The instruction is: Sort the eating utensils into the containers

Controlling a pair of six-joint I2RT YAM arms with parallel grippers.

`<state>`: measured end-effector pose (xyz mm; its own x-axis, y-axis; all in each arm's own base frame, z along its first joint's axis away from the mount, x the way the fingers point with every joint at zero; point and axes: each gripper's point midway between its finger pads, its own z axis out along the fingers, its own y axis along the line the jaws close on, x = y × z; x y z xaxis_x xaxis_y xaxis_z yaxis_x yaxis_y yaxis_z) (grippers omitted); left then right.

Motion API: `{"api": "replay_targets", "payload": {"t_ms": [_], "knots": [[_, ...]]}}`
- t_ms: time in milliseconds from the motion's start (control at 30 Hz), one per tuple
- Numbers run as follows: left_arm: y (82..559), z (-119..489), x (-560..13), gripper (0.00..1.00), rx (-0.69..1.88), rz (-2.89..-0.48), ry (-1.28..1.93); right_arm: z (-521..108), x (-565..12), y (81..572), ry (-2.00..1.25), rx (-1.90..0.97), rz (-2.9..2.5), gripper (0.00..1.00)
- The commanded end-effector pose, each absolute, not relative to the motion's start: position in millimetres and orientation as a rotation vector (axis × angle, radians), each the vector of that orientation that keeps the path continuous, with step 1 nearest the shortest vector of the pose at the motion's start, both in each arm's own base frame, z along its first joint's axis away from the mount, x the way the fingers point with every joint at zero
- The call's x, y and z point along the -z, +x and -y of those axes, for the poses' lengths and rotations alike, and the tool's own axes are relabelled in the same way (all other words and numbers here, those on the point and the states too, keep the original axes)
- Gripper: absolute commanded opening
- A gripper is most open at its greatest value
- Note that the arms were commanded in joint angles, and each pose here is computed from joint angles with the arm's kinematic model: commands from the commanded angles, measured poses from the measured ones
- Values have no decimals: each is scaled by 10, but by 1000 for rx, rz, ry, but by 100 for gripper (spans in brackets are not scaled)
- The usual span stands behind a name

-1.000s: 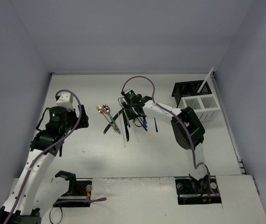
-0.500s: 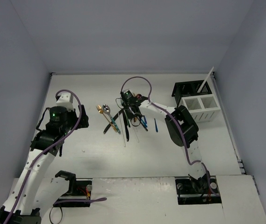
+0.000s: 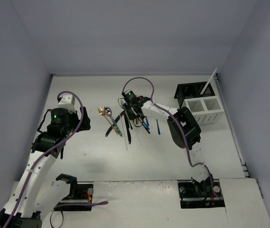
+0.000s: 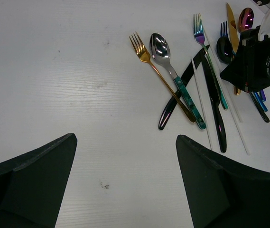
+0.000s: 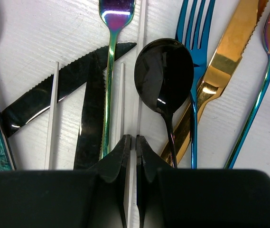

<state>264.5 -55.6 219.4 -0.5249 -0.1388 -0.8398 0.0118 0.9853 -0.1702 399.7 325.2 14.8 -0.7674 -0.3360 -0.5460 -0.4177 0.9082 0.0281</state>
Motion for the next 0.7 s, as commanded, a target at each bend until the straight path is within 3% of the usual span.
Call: {"api": "replay_targets", "payload": {"t_ms": [0, 200, 400, 667], "knots": [[2727, 575, -2319, 83, 213, -2068, -105, -3412, -851, 4163, -531, -280, -2375, 0], [2726, 573, -2324, 83, 213, -2066, -107, -3343, -1817, 4291, -446, -290, -2185, 0], [2725, 566, -2328, 83, 210, -2064, -110, -3192, -2355, 4337, -398, -286, -2083, 0], [2722, 563, -2330, 83, 208, -2062, -109, -1984, -3120, 4820, -99, -62, -1909, 0]]}}
